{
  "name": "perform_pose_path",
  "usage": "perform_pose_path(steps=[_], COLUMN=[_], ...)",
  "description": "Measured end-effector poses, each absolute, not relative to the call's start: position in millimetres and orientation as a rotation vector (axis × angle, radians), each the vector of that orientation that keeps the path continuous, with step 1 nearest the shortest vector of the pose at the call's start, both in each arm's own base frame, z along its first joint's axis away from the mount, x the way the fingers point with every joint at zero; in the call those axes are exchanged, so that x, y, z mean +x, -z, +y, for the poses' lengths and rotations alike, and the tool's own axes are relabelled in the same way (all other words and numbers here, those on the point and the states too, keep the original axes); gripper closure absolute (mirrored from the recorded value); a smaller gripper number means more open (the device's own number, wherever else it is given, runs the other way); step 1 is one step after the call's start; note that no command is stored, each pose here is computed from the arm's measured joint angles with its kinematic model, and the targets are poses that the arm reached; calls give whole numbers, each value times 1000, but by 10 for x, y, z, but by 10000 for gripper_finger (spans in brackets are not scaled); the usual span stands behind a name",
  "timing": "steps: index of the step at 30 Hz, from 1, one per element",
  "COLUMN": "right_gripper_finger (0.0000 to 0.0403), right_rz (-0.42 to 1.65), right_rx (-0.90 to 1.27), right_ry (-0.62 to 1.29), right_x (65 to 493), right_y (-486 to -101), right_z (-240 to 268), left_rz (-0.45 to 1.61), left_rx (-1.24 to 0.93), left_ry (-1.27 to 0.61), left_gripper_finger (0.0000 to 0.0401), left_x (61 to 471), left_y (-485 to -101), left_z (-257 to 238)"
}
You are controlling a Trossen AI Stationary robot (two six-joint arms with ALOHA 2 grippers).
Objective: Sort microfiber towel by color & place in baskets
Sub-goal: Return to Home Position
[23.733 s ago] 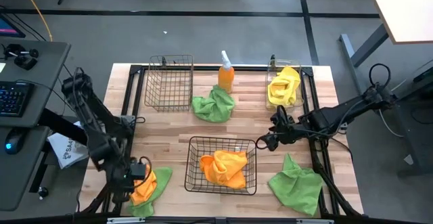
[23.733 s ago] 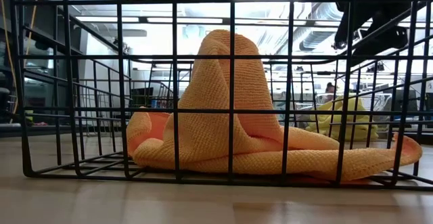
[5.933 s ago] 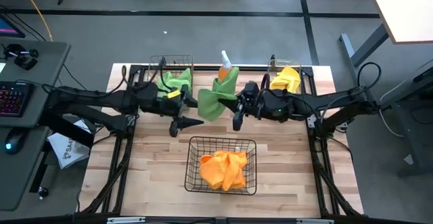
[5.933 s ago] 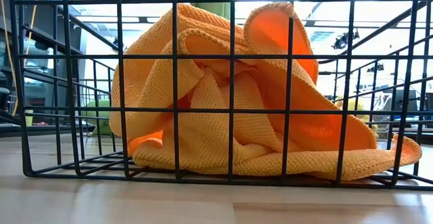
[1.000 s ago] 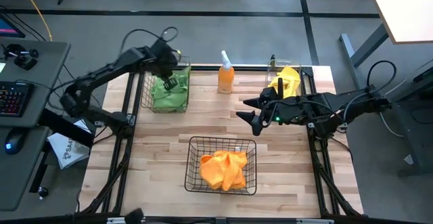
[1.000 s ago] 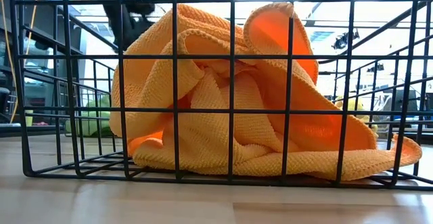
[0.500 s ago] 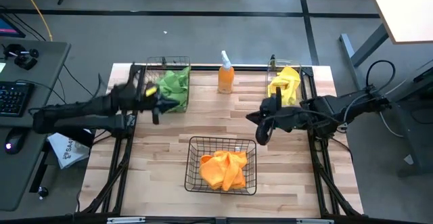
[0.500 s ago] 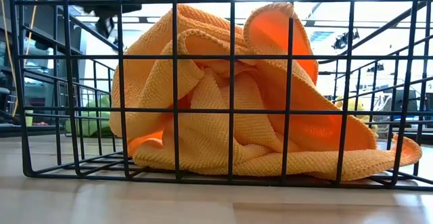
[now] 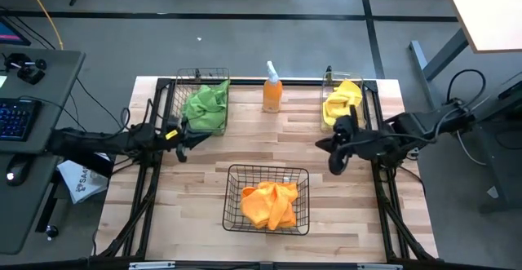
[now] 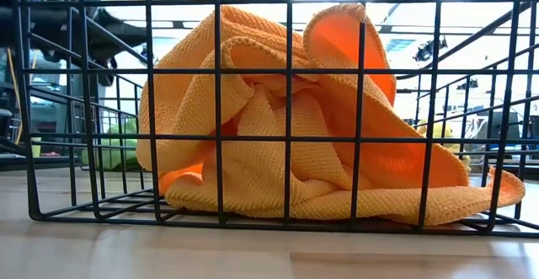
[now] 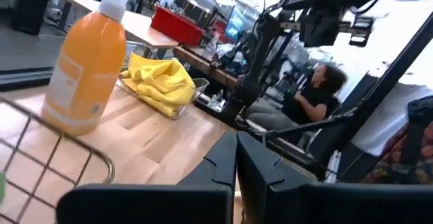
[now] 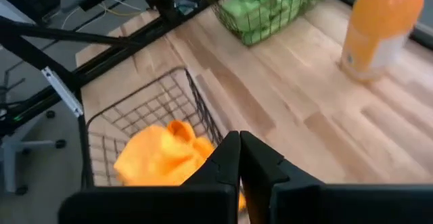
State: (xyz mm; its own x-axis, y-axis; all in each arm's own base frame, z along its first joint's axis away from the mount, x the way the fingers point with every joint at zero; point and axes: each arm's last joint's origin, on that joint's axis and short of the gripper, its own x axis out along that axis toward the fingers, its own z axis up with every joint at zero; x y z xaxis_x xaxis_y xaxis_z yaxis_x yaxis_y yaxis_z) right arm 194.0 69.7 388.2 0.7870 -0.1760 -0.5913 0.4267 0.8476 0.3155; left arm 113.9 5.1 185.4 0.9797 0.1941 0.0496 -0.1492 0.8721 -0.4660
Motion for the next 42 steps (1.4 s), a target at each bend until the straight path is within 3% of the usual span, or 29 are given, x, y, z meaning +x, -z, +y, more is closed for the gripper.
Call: perform_pose_path(steps=[7, 12, 17, 23, 29, 42], right_gripper_finger=[402, 402, 403, 403, 403, 403], right_rz=[617, 605, 366, 139, 77, -28], right_rx=[498, 604, 706, 642, 545, 679], right_ry=[333, 224, 64, 38, -33, -115], right_x=[1747, 1853, 2077, 2158, 1908, 1277], right_y=[-3792, -3208, -2606, -2370, -2345, -1896], right_z=[826, 1009, 939, 286, -36, 170], left_rz=[-114, -128, -117, -117, -116, -114], left_rx=[-526, -546, -551, -551, -551, -551], left_ry=[-144, -136, -136, -135, -136, -136], left_gripper_finger=[401, 401, 401, 401, 401, 401], left_x=[1062, 1053, 1054, 1055, 1055, 1055], left_y=[-1760, -1773, -1762, -1762, -1762, -1760], left_z=[49, 47, 46, 46, 46, 46])
